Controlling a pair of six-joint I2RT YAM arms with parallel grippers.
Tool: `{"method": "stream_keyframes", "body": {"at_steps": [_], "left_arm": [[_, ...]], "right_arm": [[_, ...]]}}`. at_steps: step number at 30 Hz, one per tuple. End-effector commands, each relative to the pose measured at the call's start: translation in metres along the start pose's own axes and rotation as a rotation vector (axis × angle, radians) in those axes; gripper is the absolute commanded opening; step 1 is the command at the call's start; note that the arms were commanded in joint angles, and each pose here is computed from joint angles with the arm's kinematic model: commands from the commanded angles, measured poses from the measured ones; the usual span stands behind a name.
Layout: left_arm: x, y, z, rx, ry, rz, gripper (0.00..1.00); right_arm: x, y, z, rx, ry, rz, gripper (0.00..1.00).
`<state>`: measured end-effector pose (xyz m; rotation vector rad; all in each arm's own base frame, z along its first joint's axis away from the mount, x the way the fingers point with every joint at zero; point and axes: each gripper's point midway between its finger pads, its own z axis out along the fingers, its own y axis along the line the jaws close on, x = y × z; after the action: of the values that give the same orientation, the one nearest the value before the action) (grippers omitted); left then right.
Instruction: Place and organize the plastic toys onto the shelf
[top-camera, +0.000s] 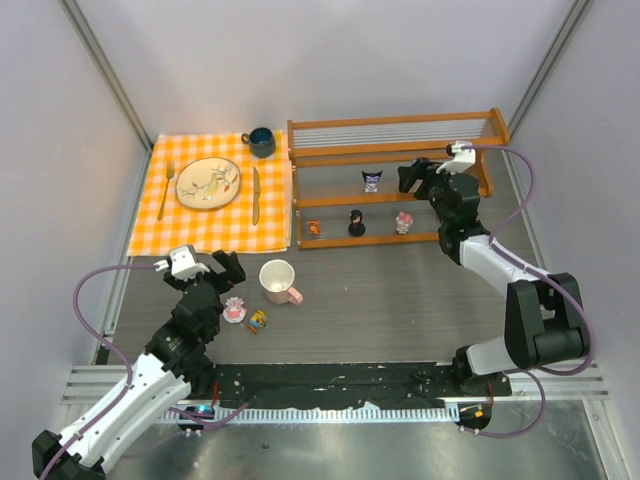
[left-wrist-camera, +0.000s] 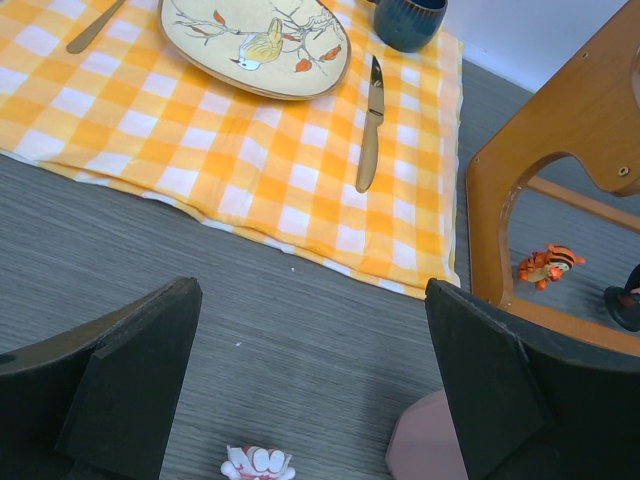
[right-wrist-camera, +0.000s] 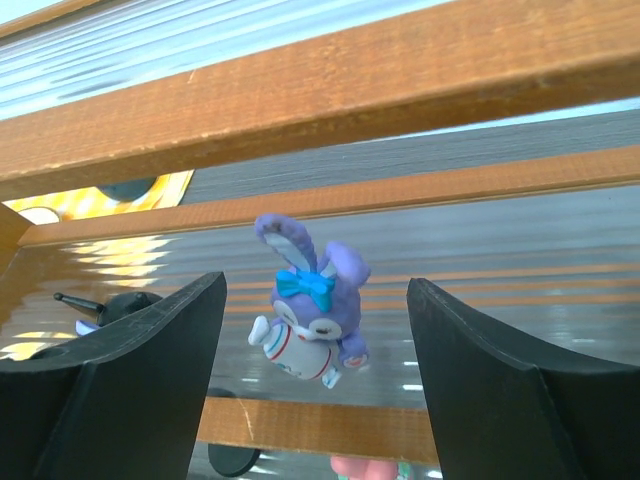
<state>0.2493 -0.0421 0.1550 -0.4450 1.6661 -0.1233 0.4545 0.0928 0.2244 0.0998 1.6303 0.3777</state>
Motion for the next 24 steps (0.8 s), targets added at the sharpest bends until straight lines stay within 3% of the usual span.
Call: {"method": "stream_keyframes", "body": {"at_steps": [1, 12, 19, 24], "left_arm": [[-0.011, -0.003, 0.001, 0.0, -0.039, -0.034, 1.0], [-0.013, 0.0, 0.001, -0.007, -0.047, -0.035, 1.0], [-0.006, 0.003, 0.001, -0.02, -0.036, -0.042, 1.0], [0.009, 0.025, -0.002, -0.18, 0.054, -0.047, 1.0]], "right_arm": [[-0.026, 0.004, -0.014, -0.003, -0.068, -0.009, 0.79], [-0.024, 0.018, -0.047, -0.057, 0.002, 0.02, 0.8], [-0.005, 0.022, -0.097, -0.045, 0.064, 0.171, 0.8], [-0.002, 0.034, -0.137, -0.064, 0.091, 0.276, 0.8]]}}
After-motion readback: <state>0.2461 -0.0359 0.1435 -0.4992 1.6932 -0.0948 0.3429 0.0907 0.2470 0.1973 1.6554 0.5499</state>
